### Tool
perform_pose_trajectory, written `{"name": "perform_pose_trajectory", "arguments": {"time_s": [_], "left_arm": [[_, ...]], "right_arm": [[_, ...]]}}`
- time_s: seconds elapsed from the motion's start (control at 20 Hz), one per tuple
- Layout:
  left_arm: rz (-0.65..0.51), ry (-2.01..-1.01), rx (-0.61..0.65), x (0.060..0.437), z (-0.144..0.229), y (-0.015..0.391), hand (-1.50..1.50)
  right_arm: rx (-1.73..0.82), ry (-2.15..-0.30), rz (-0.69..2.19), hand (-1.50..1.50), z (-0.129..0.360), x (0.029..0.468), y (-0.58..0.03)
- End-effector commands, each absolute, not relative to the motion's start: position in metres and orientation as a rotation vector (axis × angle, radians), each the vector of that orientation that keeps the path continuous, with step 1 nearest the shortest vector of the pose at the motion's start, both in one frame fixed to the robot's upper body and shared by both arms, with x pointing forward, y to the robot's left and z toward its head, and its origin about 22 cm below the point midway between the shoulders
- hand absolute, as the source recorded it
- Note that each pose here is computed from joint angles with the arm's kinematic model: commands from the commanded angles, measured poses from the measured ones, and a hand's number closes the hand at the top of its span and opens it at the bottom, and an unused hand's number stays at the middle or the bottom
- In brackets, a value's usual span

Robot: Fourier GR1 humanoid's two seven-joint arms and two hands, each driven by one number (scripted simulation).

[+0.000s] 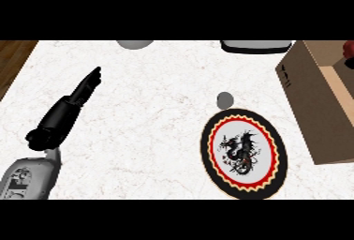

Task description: Pick the bell pepper from the plate and place it in the cardboard box

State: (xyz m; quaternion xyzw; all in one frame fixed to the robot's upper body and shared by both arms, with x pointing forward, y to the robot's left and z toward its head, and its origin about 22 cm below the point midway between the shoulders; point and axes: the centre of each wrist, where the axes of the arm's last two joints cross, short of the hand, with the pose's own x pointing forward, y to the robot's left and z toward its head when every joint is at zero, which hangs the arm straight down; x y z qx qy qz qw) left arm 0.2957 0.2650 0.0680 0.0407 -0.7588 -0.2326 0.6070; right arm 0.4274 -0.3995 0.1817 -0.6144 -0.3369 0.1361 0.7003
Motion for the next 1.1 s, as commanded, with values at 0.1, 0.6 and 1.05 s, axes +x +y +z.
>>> {"name": "perform_pose_trajectory", "arguments": {"time_s": [0.1, 0.6, 1.05], "left_arm": [[-0.548, -1.744, 0.11, 0.286, 0.061, 0.273, 0.0], [-0.537, -1.748, 0.098, 0.285, 0.057, 0.277, 0.0], [-0.521, -1.754, 0.094, 0.285, 0.061, 0.277, 0.0]], "right_arm": [[-1.19, -0.617, 0.425, 1.5, 0.168, 0.401, -0.448], [-1.002, -0.84, 0.461, -1.5, 0.144, 0.389, -0.457], [-0.899, -1.444, -0.407, -1.5, 0.185, 0.383, -0.473]]}}
